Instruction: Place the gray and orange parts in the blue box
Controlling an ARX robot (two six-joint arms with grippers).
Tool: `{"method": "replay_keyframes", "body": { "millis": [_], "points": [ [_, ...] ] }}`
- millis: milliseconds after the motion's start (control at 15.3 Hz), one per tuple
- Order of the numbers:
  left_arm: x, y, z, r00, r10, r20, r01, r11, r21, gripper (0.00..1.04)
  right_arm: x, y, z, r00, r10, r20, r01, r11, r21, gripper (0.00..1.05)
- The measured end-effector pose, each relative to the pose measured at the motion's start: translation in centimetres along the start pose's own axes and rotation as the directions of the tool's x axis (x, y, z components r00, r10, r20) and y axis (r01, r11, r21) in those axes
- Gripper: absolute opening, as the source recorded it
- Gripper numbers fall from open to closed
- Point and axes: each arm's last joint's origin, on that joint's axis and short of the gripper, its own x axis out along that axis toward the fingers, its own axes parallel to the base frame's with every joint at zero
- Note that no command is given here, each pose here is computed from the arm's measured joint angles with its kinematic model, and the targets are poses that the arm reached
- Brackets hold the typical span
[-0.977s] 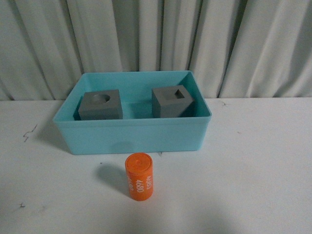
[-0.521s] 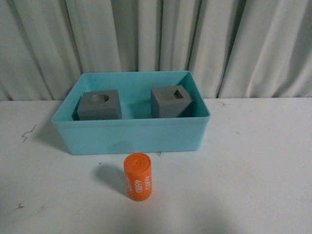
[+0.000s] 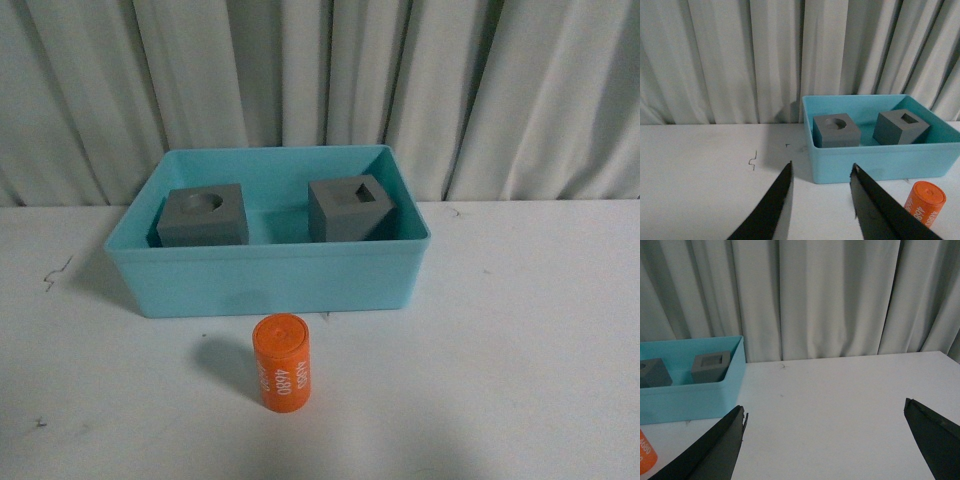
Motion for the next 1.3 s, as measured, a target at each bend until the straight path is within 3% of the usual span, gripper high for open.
{"method": "replay_keyframes", "body": {
  "millis": [261,326,391,456,586,651,717,782,847,912,1107,1303],
  "points": [
    [0.0,0.0,0.0,1.000,0.000,0.000,0.000,1.000,0.000,0.75,0.0,0.0,0.0,1.000,0.000,0.000,0.000,1.000,0.000,0.98],
    [0.0,0.0,0.0,1.000,0.000,0.000,0.000,1.000,0.000,0.89,0.0,0.0,-0.1,1.000,0.000,-0.008,0.000,1.000,0.000,0.98],
    [0.0,0.0,0.0,1.000,0.002,0.000,-0.002,1.000,0.001,1.00,0.1,-0.2,-0.1,0.955,-0.085,-0.283,0.099,0.994,0.038,0.98],
    [0.0,0.0,0.0,1.000,-0.002,0.001,0.002,1.000,0.001,0.98,1.0,-1.0,0.5,0.893,-0.143,-0.426,0.183,0.981,0.056,0.98],
    [0.0,0.0,0.0,1.000,0.000,0.000,0.000,1.000,0.001,0.98,3.0,-2.9,2.2,0.890,-0.193,-0.413,0.246,0.966,0.081,0.98],
    [0.0,0.0,0.0,1.000,0.000,0.000,0.000,1.000,0.001,0.98,4.9,-3.7,4.1,0.924,-0.139,-0.357,0.175,0.982,0.070,0.98],
    [0.0,0.0,0.0,1.000,0.000,0.000,0.000,1.000,0.001,0.98,6.9,-3.8,5.8,0.949,-0.009,-0.317,0.020,0.999,0.031,0.98],
    [0.0,0.0,0.0,1.000,0.000,0.000,0.000,1.000,0.001,0.98,9.5,-2.8,6.4,0.909,0.208,-0.362,-0.218,0.976,0.015,0.98],
    [0.0,0.0,0.0,1.000,0.000,0.000,0.000,1.000,0.001,0.98,12.4,-0.6,4.8,0.775,0.430,-0.463,-0.476,0.879,0.020,0.98],
    [0.0,0.0,0.0,1.000,0.000,0.000,0.000,1.000,0.001,0.98,14.1,1.3,4.1,0.693,0.519,-0.501,-0.593,0.805,0.014,0.98],
    [0.0,0.0,0.0,1.000,0.000,0.000,0.000,1.000,0.001,0.98,19.1,7.6,4.2,0.557,0.666,-0.496,-0.767,0.641,-0.001,0.98],
    [0.0,0.0,0.0,1.000,0.000,0.000,0.000,1.000,0.001,0.98,22.2,13.0,1.5,0.463,0.678,-0.571,-0.815,0.578,0.025,0.98]
  ]
}}
